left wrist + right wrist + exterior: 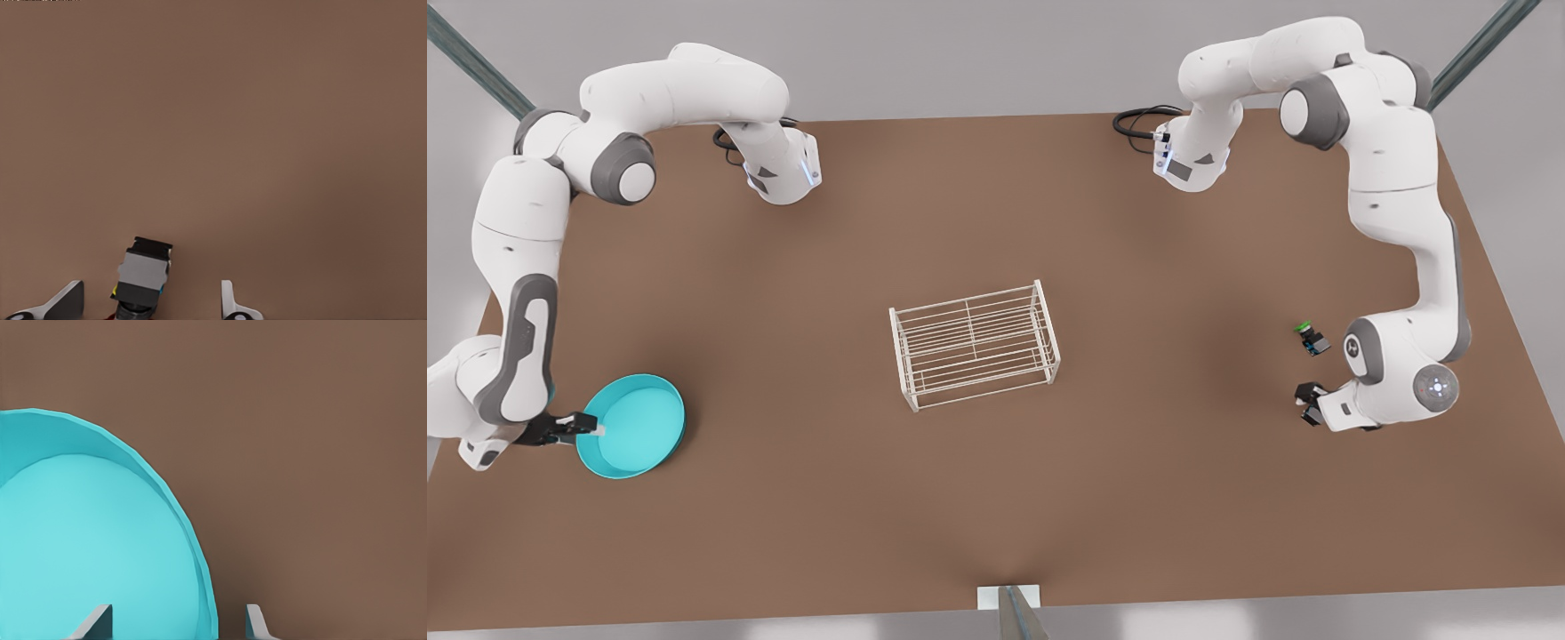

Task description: Place the plate on the shelf with right arm and place the red button switch in the plate with left arm

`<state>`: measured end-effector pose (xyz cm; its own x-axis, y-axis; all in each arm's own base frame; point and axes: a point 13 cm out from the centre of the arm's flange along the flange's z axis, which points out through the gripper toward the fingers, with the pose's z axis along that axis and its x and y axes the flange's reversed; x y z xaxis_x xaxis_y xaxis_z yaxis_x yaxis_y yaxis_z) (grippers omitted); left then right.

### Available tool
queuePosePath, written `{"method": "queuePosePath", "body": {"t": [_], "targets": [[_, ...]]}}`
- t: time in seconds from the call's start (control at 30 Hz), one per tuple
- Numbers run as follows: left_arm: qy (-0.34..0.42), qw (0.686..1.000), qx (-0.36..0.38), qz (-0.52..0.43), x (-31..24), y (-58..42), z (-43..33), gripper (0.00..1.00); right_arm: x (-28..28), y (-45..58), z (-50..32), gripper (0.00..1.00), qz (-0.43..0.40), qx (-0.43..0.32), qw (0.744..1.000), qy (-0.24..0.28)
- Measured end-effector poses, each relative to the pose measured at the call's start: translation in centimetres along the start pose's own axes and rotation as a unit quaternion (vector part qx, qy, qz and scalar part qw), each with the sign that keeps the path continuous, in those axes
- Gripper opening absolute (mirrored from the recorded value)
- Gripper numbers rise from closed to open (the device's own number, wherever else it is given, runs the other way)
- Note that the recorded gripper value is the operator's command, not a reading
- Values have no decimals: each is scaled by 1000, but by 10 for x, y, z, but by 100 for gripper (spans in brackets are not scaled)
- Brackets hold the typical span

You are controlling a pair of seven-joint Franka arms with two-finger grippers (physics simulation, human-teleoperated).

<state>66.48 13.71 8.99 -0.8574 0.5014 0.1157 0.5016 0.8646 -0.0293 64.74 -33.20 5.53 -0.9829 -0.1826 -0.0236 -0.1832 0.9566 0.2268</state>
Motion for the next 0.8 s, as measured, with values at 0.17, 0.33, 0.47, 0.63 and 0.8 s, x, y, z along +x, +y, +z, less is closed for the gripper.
{"method": "queuePosePath", "body": {"t": [0.17, 0.33, 0.47, 0.63, 0.8], "targets": [[-19, 1000, -15, 4, -9, 18, 1, 100, 3, 3, 10, 35, -7, -15, 1000, 1], [-30, 999, -24, 6, -8, 30, 2, 100, 4, 3, 4, 29, -17, -18, 1000, 2], [-34, 999, -30, 13, -11, 32, 5, 100, 6, 6, 7, 19, -23, -26, 999, 6], [-44, 998, -40, 17, -14, 44, 2, 100, 5, 9, 6, 8, -31, -31, 999, 4], [-48, 998, -38, 25, -18, 38, -1, 100, 2, 14, -9, 2, -41, -31, 999, 2]]}}
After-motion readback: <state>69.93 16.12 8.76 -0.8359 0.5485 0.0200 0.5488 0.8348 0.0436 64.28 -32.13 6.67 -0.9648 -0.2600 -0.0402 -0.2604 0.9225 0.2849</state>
